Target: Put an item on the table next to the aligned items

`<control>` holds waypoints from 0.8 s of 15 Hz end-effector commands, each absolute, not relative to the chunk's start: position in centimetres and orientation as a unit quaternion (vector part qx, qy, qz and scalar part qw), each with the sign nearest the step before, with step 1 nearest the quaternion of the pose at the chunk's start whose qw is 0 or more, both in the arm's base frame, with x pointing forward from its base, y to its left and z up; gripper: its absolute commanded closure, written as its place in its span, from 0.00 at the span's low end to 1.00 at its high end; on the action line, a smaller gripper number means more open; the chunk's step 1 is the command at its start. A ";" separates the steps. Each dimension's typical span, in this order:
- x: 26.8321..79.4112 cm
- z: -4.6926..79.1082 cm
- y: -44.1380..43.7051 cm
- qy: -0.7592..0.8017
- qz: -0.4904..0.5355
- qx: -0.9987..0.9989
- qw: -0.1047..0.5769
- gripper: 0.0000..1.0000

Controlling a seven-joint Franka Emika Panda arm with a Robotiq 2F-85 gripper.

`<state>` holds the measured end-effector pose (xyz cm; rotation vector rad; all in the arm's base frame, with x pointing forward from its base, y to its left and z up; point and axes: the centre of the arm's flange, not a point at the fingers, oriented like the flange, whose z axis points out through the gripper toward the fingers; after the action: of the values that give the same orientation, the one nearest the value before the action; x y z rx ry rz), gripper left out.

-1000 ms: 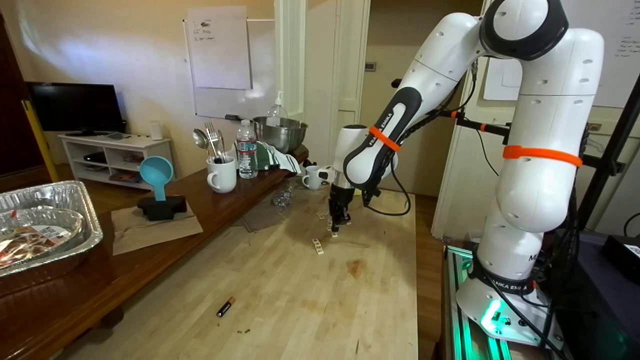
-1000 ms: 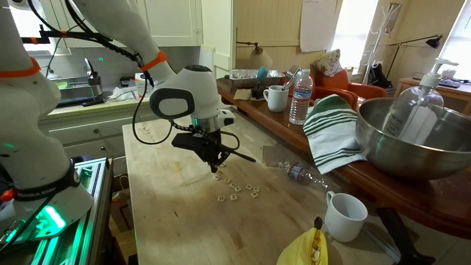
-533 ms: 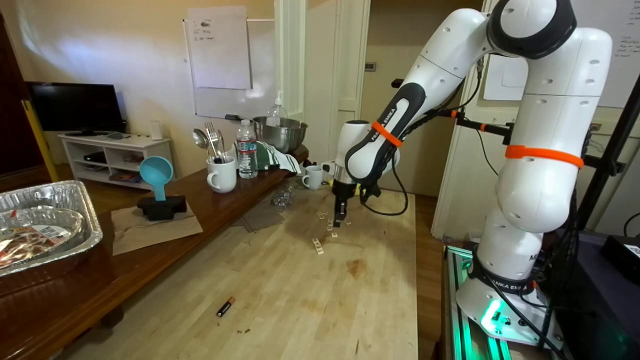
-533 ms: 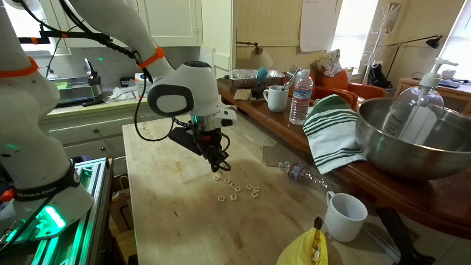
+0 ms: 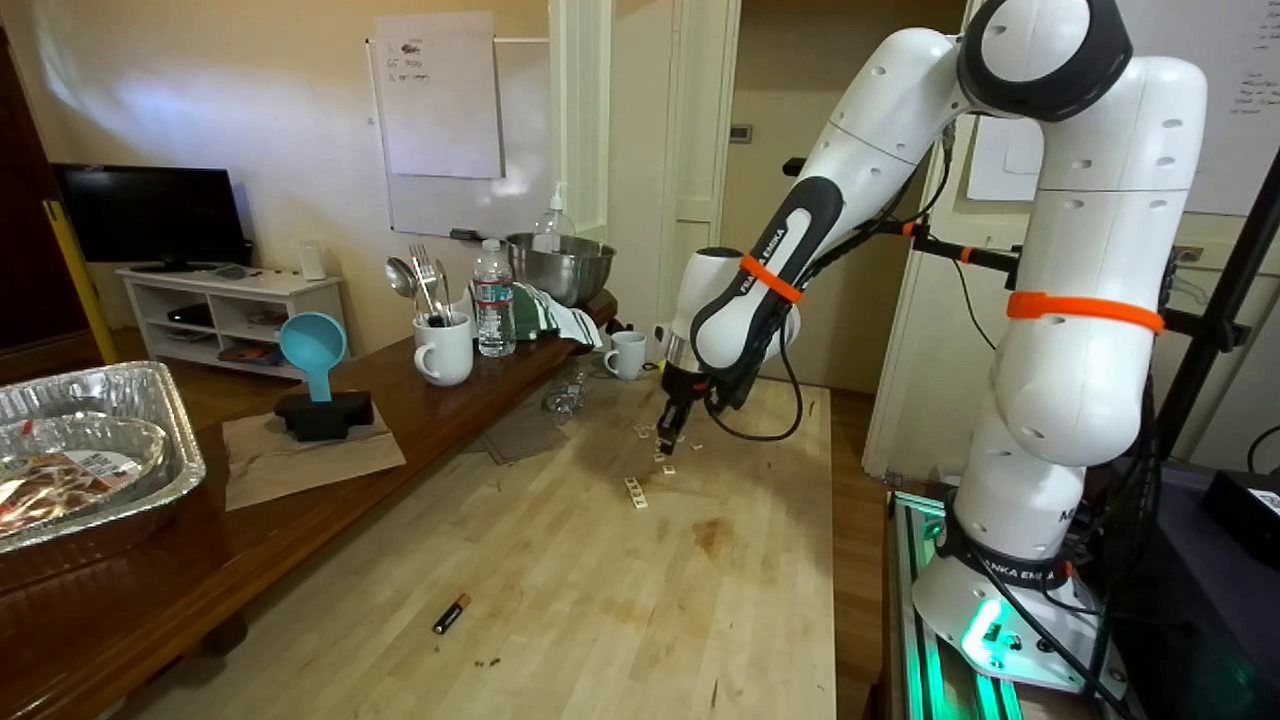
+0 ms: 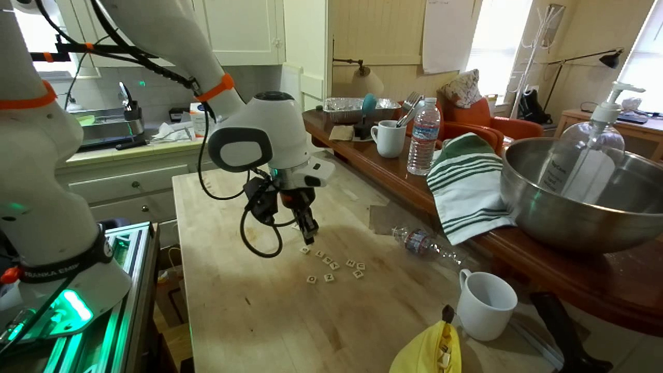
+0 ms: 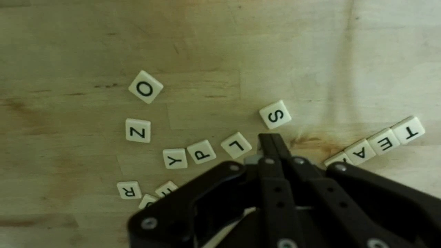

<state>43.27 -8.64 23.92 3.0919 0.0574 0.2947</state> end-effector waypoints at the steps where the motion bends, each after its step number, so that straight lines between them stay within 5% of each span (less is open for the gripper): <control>1: 43.0 22.1 -8.3 -0.038 0.092 0.995 0.020 1.00; 12: 42.9 20.7 -8.0 -0.063 0.079 0.995 0.012 1.00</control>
<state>42.81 -8.42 21.57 3.1073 -0.2090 0.2316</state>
